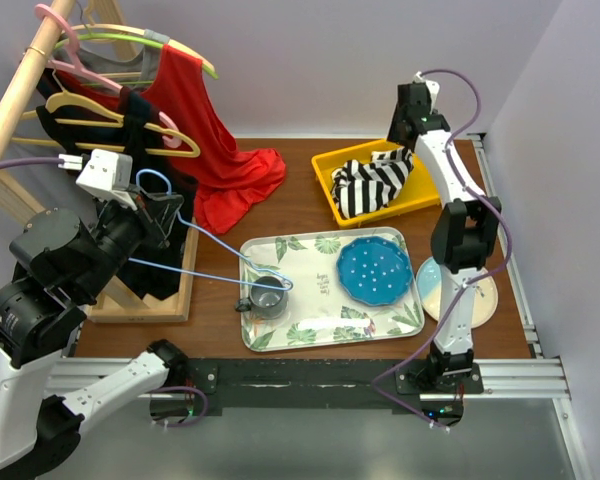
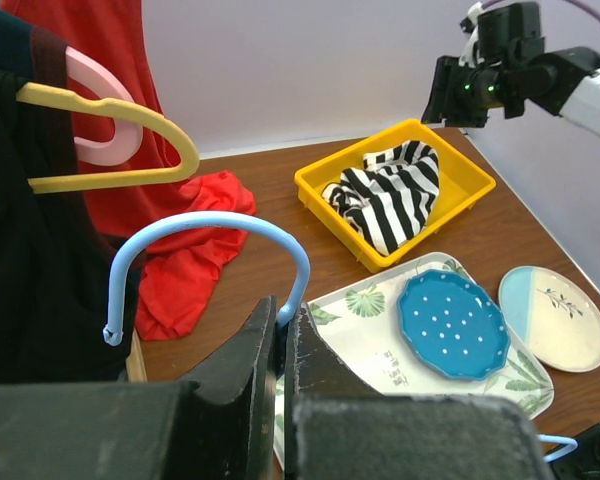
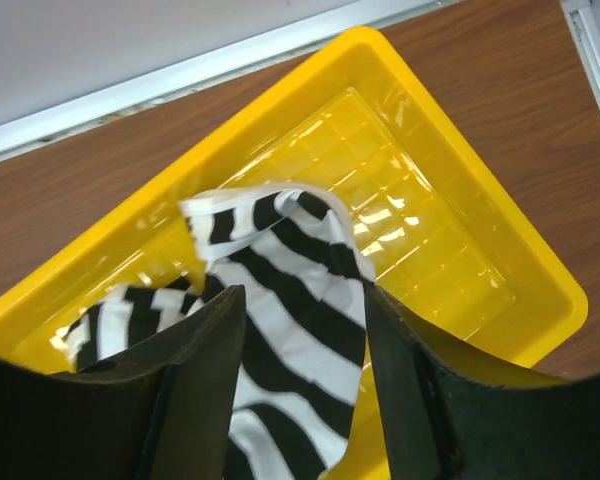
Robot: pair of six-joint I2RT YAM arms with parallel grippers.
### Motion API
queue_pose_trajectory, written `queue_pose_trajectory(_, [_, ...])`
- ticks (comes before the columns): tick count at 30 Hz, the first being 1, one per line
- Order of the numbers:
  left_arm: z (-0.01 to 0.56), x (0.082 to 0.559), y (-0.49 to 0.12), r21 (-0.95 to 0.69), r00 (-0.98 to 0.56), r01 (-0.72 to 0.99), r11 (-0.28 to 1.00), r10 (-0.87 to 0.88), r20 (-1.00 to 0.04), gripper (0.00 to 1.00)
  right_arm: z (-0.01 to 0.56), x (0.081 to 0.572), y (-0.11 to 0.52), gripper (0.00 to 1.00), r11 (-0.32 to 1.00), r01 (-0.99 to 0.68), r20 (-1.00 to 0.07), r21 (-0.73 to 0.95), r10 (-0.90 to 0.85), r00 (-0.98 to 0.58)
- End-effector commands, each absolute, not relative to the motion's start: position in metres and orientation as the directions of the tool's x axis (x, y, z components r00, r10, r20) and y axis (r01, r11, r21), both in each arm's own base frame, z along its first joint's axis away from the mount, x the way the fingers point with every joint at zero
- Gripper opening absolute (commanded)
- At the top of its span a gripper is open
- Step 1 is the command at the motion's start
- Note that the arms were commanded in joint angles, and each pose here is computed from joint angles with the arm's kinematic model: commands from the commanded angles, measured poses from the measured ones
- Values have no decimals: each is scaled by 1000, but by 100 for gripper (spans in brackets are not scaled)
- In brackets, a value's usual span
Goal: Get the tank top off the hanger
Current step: Place the tank top in the bin.
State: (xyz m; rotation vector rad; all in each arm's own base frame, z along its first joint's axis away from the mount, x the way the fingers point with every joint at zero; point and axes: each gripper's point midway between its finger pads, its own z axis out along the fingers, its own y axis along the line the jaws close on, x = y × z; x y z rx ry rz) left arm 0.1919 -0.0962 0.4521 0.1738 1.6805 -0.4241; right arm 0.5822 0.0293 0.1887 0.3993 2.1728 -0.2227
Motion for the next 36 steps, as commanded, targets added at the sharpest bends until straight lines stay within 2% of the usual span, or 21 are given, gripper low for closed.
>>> queue_pose_trajectory(1, [469, 197, -97, -171, -101, 353, 920, -144, -984, 0, 232, 556, 67, 46, 962, 230, -787, 146, 254, -563])
queue_pose_trajectory(3, [468, 200, -96, -166, -101, 346, 923, -139, -985, 0, 233, 545, 89, 42, 957, 150, -761, 246, 287, -582])
queue_pose_trajectory(7, [470, 202, -95, -158, -90, 337, 928, -135, -987, 0, 173, 539, 84, 32, 959, 182, -726, 216, 283, -627])
queue_pose_trajectory(9, [469, 203, -99, -156, -100, 348, 924, -129, -987, 0, 161, 553, 82, 31, 962, 166, -757, 219, 275, -593])
queue_pose_trajectory(10, [469, 204, -100, -157, -102, 351, 923, -129, -986, 0, 129, 553, 86, 31, 963, 158, -733, 217, 268, -626])
queue_pose_trajectory(13, [469, 207, -103, -162, -106, 356, 921, -132, -986, 0, 89, 561, 84, 29, 961, 193, -705, 200, 278, -652])
queue_pose_trajectory(17, [470, 209, -104, -154, -101, 351, 924, -126, -987, 0, 80, 574, 80, 26, 963, 203, -724, 178, 268, -635])
queue_pose_trajectory(20, [470, 213, -101, -140, -94, 334, 932, -115, -989, 0, 116, 582, 81, 28, 965, 181, -766, 188, 259, -588])
queue_pose_trajectory(23, [471, 218, -101, -122, -81, 325, 938, -101, -992, 0, 158, 579, 94, 42, 968, 97, -797, 231, 245, -551])
queue_pose_trajectory(24, [470, 219, -101, -118, -79, 322, 939, -97, -992, 0, 187, 574, 101, 51, 966, 52, -816, 253, 242, -524])
queue_pose_trajectory(26, [470, 223, -100, -101, -66, 313, 944, -85, -994, 0, 212, 561, 113, 57, 963, -15, -827, 267, 222, -517])
queue_pose_trajectory(29, [470, 227, -97, -85, -50, 289, 954, -73, -996, 0, 263, 524, 159, 71, 911, -253, -854, 326, 169, -491])
queue_pose_trajectory(30, [467, 230, -95, -80, -51, 272, 959, -68, -996, 0, 265, 503, 182, 74, 853, -365, -840, 374, 145, -522])
queue_pose_trajectory(31, [467, 231, -94, -76, -46, 265, 961, -67, -997, 0, 305, 483, 195, 75, 796, -472, -878, 379, 149, -454])
queue_pose_trajectory(33, [465, 235, -90, -69, -36, 238, 969, -62, -997, 0, 317, 445, 222, 75, 694, -589, -880, 415, 142, -453])
queue_pose_trajectory(34, [464, 236, -89, -67, -34, 229, 971, -61, -998, 0, 353, 417, 235, 75, 611, -691, -913, 387, 146, -382])
queue_pose_trajectory(36, [463, 239, -87, -64, -25, 211, 975, -60, -998, 0, 365, 374, 265, 76, 498, -787, -927, 365, 111, -359])
